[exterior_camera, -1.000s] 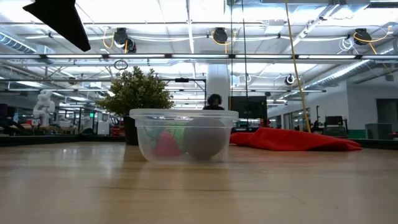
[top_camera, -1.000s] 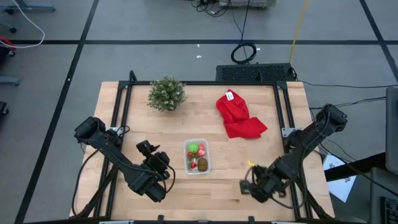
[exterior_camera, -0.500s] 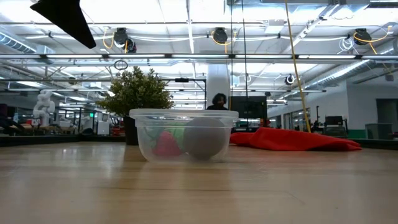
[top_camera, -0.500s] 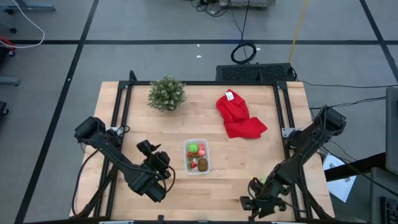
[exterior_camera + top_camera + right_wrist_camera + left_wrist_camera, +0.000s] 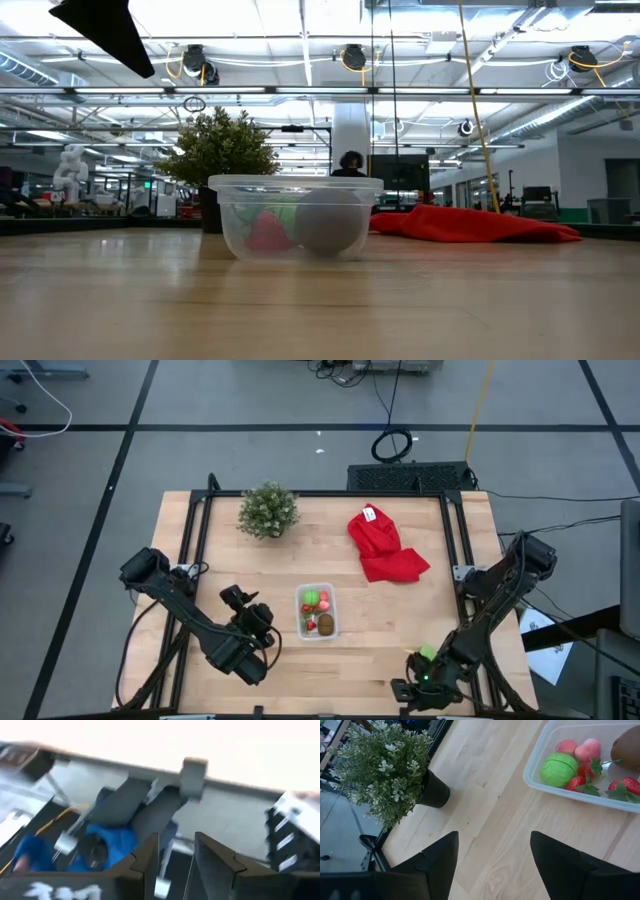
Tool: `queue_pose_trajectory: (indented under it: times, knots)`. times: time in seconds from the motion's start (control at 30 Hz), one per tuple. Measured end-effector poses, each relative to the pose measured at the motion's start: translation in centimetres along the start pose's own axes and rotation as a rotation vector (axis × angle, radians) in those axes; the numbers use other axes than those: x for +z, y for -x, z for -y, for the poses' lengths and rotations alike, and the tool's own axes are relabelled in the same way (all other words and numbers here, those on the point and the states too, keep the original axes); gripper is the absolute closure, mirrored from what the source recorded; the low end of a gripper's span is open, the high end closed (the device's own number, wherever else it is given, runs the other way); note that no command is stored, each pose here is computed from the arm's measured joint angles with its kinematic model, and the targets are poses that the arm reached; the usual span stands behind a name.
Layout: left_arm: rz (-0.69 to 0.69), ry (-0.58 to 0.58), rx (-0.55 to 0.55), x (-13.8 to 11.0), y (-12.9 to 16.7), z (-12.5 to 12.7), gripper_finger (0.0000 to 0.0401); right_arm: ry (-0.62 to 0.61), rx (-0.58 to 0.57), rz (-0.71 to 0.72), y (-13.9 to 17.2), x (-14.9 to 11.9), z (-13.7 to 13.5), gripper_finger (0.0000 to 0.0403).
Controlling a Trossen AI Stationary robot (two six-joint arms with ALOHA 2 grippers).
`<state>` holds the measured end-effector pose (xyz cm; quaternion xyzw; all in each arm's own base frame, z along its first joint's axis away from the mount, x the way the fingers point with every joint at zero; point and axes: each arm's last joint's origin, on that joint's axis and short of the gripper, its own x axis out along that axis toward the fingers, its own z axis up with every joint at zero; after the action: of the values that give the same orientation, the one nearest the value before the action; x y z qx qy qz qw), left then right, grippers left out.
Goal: Pick and placing Produce into tupperware
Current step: Put the green starfruit into the transparent bin
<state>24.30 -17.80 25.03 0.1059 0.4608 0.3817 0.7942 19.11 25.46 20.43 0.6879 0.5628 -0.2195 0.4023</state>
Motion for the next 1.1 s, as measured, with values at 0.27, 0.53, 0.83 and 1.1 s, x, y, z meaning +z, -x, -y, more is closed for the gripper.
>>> queue_pose_trajectory:
  times: [0.27, 0.53, 0.83, 1.1]
  knots:
    - [0.006, -0.003, 0.002, 0.0, 0.0, 0.0, 0.0148, 0.007, -0.024, 0.005, -0.4, -0.3, 0.5, 0.0300]
    - [0.018, 0.000, 0.006, 0.1, 0.0, 0.0, 0.0148, -0.002, -0.011, -0.002, -0.2, -0.7, 0.1, 0.0287]
    - [0.018, 0.002, 0.005, 0.1, 0.0, 0.0, 0.0148, 0.002, 0.017, -0.039, -0.2, -1.0, -0.2, 0.0239]
    - [0.018, 0.004, 0.005, 0.1, 0.0, 0.0, 0.0148, 0.004, 0.026, -0.050, -0.2, -1.1, -0.2, 0.0189]
